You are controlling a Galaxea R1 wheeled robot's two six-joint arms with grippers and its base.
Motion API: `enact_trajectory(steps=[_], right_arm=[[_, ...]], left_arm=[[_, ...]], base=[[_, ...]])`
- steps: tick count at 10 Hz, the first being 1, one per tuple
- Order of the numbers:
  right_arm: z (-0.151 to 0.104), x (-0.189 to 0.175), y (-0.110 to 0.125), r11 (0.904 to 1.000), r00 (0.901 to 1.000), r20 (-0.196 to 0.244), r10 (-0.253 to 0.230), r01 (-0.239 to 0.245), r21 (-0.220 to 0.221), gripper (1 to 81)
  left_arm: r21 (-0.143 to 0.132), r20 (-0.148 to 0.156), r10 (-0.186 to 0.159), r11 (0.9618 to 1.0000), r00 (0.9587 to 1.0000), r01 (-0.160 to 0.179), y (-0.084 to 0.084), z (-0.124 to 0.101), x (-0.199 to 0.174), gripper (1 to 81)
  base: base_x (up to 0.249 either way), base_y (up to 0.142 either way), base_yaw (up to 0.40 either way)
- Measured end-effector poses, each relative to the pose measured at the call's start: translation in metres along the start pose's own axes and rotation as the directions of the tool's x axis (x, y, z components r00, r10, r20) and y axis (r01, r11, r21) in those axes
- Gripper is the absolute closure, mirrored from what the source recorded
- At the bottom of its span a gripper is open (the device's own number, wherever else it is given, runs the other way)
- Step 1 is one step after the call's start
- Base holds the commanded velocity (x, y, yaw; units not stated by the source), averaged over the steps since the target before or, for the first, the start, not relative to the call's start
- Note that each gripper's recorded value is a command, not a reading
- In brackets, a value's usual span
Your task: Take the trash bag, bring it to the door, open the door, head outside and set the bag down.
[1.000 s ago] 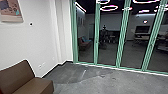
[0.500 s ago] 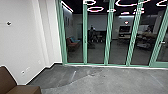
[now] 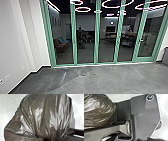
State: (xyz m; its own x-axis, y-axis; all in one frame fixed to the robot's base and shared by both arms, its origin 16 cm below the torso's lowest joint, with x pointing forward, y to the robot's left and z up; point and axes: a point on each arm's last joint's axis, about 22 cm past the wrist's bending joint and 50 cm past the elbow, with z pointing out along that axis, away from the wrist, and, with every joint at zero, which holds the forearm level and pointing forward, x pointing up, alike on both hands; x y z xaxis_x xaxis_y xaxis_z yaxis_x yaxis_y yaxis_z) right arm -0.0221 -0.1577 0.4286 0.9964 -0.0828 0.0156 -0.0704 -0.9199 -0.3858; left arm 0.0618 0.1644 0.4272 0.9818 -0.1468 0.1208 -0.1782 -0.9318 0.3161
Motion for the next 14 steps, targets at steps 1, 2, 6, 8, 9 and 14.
enact_trajectory(steps=[1,2,6,8,9,14], right_arm=[[0.0,-0.0003,0.0,1.0,1.0,0.0,0.0,0.0,0.0,1.0],[0.0,-0.0004,0.0,1.0,1.0,0.0,0.0,0.0,0.0,1.0],[0.0001,0.0,0.001,1.0,1.0,0.0,0.0,0.0,-0.003,1.0],[0.0001,0.0002,0.0011,1.0,1.0,-0.001,0.0,0.0,-0.004,1.0],[0.0004,-0.001,0.0008,1.0,1.0,-0.003,0.001,-0.001,-0.004,1.0],[0.0007,-0.0034,0.0023,0.9999,0.9999,-0.016,0.004,-0.004,-0.01,1.0]], left_arm=[[-0.001,0.0,0.0,1.0,1.0,0.0,0.0008,0.0002,0.0001,81.1],[-0.001,0.0,0.0,1.0,1.0,0.0,0.0009,0.0002,0.0,81.1],[0.004,-0.006,0.0,1.0,1.0,0.0,-0.0006,0.0001,0.0012,81.1],[0.009,-0.006,0.0,1.0,1.0,0.0,-0.005,-0.001,0.0014,81.1],[0.011,-0.009,0.001,0.9999,1.0,-0.001,-0.0054,-0.001,0.0026,81.1],[0.011,-0.007,0.0,0.9999,1.0,0.0,-0.0052,-0.001,0.0014,81.1]], base=[[0.0,0.0,-0.34],[0.0,0.0,-0.34],[0.0,0.0,-0.335],[0.0,0.0,-0.286],[0.0,0.0,-0.218],[0.0,0.0,-0.153]])
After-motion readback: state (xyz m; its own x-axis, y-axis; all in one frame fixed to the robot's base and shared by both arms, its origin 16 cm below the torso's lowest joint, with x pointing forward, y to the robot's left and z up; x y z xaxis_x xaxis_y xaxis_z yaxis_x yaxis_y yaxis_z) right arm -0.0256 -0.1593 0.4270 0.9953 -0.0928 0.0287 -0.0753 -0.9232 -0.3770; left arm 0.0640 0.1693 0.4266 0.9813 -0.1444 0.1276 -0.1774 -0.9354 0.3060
